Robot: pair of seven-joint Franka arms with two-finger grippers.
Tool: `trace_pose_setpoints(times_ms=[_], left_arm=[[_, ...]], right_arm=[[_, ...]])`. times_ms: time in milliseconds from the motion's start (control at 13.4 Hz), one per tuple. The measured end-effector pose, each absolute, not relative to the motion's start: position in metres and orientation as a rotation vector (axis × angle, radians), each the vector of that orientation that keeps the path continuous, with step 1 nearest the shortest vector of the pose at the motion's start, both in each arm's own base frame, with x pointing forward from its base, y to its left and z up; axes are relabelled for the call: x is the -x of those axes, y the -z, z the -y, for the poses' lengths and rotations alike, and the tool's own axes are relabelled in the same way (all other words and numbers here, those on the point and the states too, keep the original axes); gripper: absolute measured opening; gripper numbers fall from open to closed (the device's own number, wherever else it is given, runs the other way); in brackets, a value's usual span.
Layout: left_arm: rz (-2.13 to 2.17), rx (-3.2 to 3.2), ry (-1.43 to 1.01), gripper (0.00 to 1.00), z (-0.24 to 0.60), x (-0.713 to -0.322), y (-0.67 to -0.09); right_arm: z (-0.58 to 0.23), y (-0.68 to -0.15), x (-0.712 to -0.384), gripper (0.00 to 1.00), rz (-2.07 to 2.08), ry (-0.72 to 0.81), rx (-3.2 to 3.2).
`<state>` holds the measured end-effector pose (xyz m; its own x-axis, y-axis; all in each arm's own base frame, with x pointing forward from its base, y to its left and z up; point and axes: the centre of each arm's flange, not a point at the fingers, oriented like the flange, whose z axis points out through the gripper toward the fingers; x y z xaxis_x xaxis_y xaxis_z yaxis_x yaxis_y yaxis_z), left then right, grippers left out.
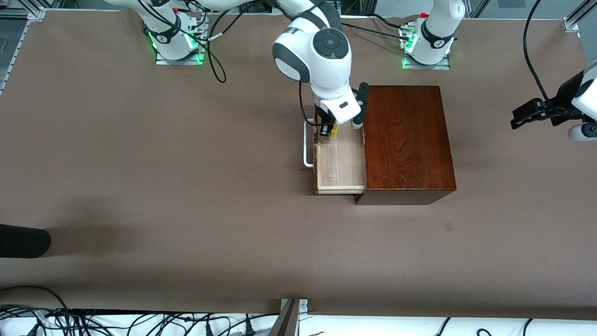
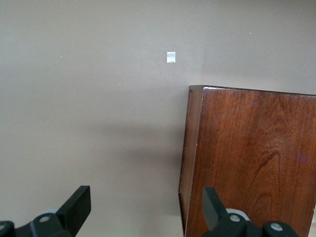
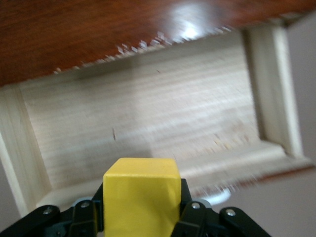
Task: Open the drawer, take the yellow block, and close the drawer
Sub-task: 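Carry the yellow cube away from the box with the right gripper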
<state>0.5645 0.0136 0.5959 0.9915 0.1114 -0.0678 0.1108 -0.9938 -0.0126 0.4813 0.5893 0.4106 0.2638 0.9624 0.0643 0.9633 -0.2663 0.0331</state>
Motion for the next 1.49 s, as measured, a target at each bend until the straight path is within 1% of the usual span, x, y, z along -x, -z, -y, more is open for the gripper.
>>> trace_pose_setpoints(times_ms=[299, 522, 672, 896, 970, 1119, 1269, 1493], left_arm=[[0.174, 3.126, -0.107, 1.0, -0.013, -0.565, -0.596], [0.173, 3.126, -0.103, 1.0, -0.013, -0.565, -0.596], [0.173, 3.127, -0.095, 1.0, -0.013, -0.565, -0.597], [0.172, 3.127, -0.092, 1.0, -0.013, -0.566, -0.597], [0.171, 3.127, -0.092, 1.0, -0.013, -0.566, -0.597], [0.167, 3.127, -0.092, 1.0, -0.011, -0.566, -0.597], [0.164, 3.127, -0.093, 1.0, -0.01, -0.566, -0.596], [0.158, 3.128, -0.094, 1.0, -0.008, -0.566, -0.596]], right_arm=[[-0.521, -0.48, -0.516, 0.55, 1.764, 0.057, 2.611], [-0.449, -0.51, -0.56, 0.55, 1.598, 0.041, 2.708], [-0.408, -0.509, -0.58, 0.55, 1.515, 0.012, 2.779], [-0.352, -0.501, -0.595, 0.55, 1.409, -0.048, 2.893], [-0.332, -0.497, -0.6, 0.55, 1.369, -0.045, 2.927], [-0.289, -0.485, -0.607, 0.55, 1.285, 0.024, 2.979], [-0.242, -0.466, -0.602, 0.55, 1.199, 0.076, 3.016], [-0.169, -0.434, -0.585, 0.55, 1.05, 0.098, 3.063]])
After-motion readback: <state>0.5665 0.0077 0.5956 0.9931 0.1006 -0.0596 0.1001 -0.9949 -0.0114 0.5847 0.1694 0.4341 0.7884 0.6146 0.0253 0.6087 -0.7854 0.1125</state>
